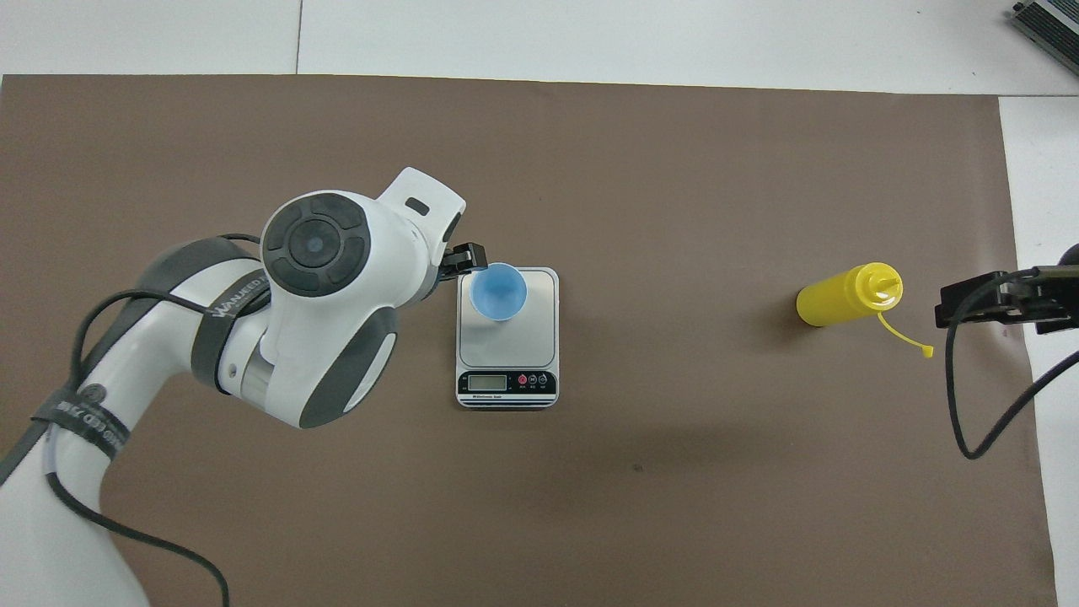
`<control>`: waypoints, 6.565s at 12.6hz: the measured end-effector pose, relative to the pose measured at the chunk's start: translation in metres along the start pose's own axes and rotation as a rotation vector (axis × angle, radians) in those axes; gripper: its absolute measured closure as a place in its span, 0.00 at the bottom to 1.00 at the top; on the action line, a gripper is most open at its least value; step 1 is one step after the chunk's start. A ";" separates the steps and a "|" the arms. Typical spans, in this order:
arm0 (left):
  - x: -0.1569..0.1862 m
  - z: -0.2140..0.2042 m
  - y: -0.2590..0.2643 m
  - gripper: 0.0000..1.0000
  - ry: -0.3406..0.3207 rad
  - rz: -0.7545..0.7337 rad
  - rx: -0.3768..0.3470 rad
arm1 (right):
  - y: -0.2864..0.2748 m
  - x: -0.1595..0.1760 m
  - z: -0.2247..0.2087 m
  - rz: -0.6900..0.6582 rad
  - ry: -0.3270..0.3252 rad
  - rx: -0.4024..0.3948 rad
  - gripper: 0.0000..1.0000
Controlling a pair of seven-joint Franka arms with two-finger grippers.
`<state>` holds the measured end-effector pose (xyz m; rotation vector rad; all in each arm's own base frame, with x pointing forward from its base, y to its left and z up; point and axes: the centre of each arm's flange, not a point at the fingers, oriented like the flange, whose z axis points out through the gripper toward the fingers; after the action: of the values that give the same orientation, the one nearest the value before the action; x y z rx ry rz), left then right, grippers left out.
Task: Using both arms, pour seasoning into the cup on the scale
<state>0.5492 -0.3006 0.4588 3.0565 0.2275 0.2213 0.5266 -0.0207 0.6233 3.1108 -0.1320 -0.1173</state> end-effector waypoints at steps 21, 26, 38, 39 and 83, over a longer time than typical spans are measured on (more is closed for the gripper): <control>0.055 -0.157 -0.227 0.00 -0.127 0.334 0.037 | 0.172 -0.020 0.201 -0.891 0.617 0.377 0.00; 0.054 -0.156 -0.229 0.00 -0.133 0.352 0.028 | 0.165 -0.014 0.268 -0.946 0.757 0.489 0.00; 0.046 -0.202 -0.229 0.00 -0.142 0.348 0.027 | 0.125 0.006 0.315 -0.879 0.903 0.620 0.00; 0.046 -0.201 -0.229 0.00 -0.144 0.329 0.028 | 0.124 0.007 0.323 -0.864 0.918 0.629 0.00; 0.051 -0.197 -0.237 0.00 -0.119 0.182 0.035 | -0.334 0.048 0.170 -1.543 0.316 -0.434 0.45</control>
<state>0.5363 -0.0480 0.6413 3.1112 -0.0550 0.0452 0.5888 0.3044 0.4407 2.0197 1.8837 0.2762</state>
